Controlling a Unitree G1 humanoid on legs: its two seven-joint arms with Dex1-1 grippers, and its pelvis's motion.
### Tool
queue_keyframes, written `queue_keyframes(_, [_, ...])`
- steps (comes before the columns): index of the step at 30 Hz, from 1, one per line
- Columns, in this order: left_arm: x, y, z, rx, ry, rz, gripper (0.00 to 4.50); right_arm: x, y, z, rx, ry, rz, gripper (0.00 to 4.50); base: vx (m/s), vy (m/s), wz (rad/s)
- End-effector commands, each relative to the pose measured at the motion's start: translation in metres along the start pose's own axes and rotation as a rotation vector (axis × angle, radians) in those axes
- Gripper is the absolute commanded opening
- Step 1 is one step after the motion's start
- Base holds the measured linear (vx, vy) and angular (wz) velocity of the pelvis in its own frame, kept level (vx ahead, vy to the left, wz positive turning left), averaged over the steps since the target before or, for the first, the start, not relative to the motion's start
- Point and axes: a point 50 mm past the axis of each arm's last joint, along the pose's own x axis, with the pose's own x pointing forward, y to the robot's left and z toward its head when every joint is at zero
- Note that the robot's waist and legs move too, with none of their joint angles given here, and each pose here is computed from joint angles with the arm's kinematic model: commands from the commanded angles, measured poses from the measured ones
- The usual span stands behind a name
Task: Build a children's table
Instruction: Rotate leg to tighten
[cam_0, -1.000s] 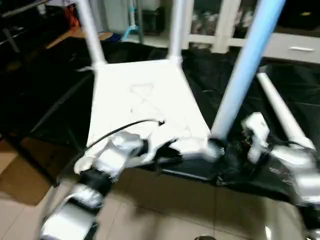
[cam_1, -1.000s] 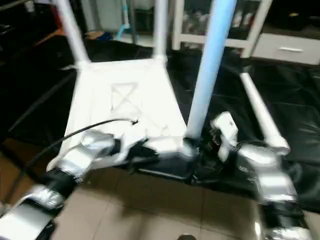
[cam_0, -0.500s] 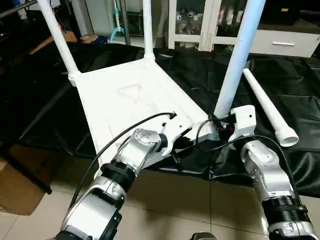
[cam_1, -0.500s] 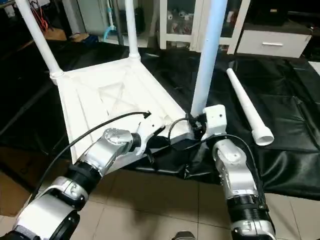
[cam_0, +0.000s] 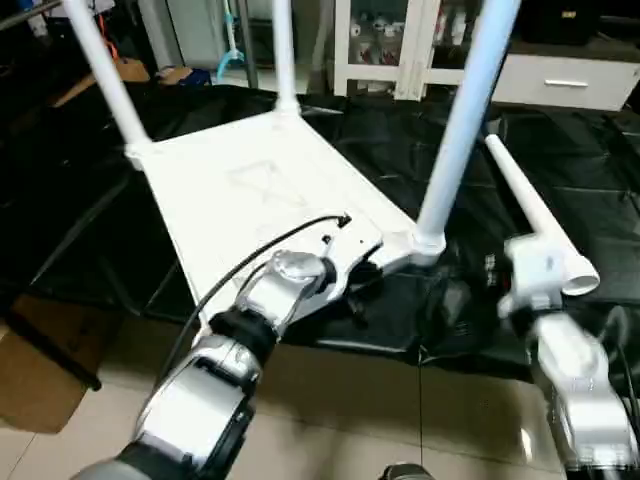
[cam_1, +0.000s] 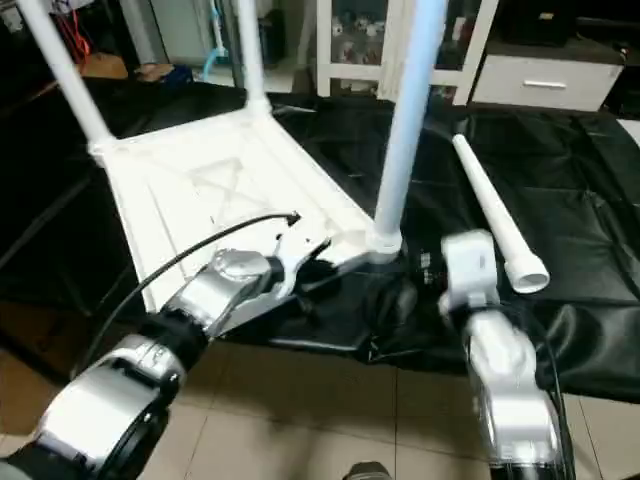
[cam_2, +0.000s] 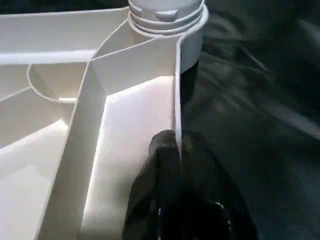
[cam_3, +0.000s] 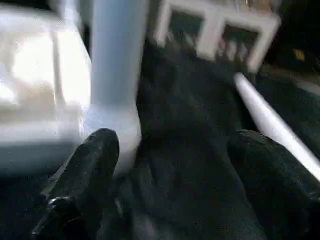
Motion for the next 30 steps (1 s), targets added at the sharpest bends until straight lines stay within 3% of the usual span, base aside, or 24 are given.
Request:
queue_keyframes(1, [-0.001, 0.009, 0.035, -0.068, -0.215, 0.11, 0.0, -0.002, 0.003, -0.006, -0.004, 0.048, -0.027, 3.85, 0.0, 0.0, 0.0])
queue_keyframes(4, [0.0, 0.011, 0.06, -0.113, -0.362, 0.167, 0.0, -0.002, 0.01, -0.008, 0.005, 0.076, -0.015, 3.85, 0.0, 0.0, 0.0])
queue_keyframes(6, [0.0, 0.011, 0.065, -0.129, -0.394, 0.18, 0.0, -0.002, 0.013, -0.006, 0.011, 0.077, -0.006, 3.85, 0.0, 0.0, 0.0])
queue_keyframes(10, [-0.001, 0.015, 0.067, -0.169, -0.404, 0.174, 0.0, -0.002, 0.019, -0.006, 0.011, 0.089, 0.021, 3.85, 0.041, -0.015, 0.03])
queue_keyframes(11, [-0.001, 0.015, 0.066, -0.178, -0.399, 0.162, 0.43, -0.002, 0.02, -0.006, 0.009, 0.094, 0.025, 3.9, 0.0, 0.0, 0.0])
queue_keyframes(13, [-0.001, 0.017, 0.064, -0.177, -0.377, 0.158, 0.43, -0.001, 0.022, -0.006, 0.004, 0.101, 0.032, 3.9, 0.0, 0.0, 0.0])
queue_keyframes(18, [0.002, 0.015, 0.057, -0.133, -0.321, 0.175, 0.91, 0.003, 0.025, -0.006, 0.003, 0.114, 0.046, 3.9, 0.0, 0.0, 0.0])
queue_keyframes(26, [-0.002, 0.02, 0.064, -0.114, -0.362, 0.179, 1.65, 0.002, 0.026, -0.004, 0.019, 0.115, 0.052, 3.9, 0.0, 0.0, 0.0])
queue_keyframes(30, [-0.021, 0.027, 0.063, -0.008, -0.39, -0.033, 1.71, 0.0, 0.036, 0.0, 0.086, 0.087, 0.162, 3.9, 0.0, 0.0, 0.0])
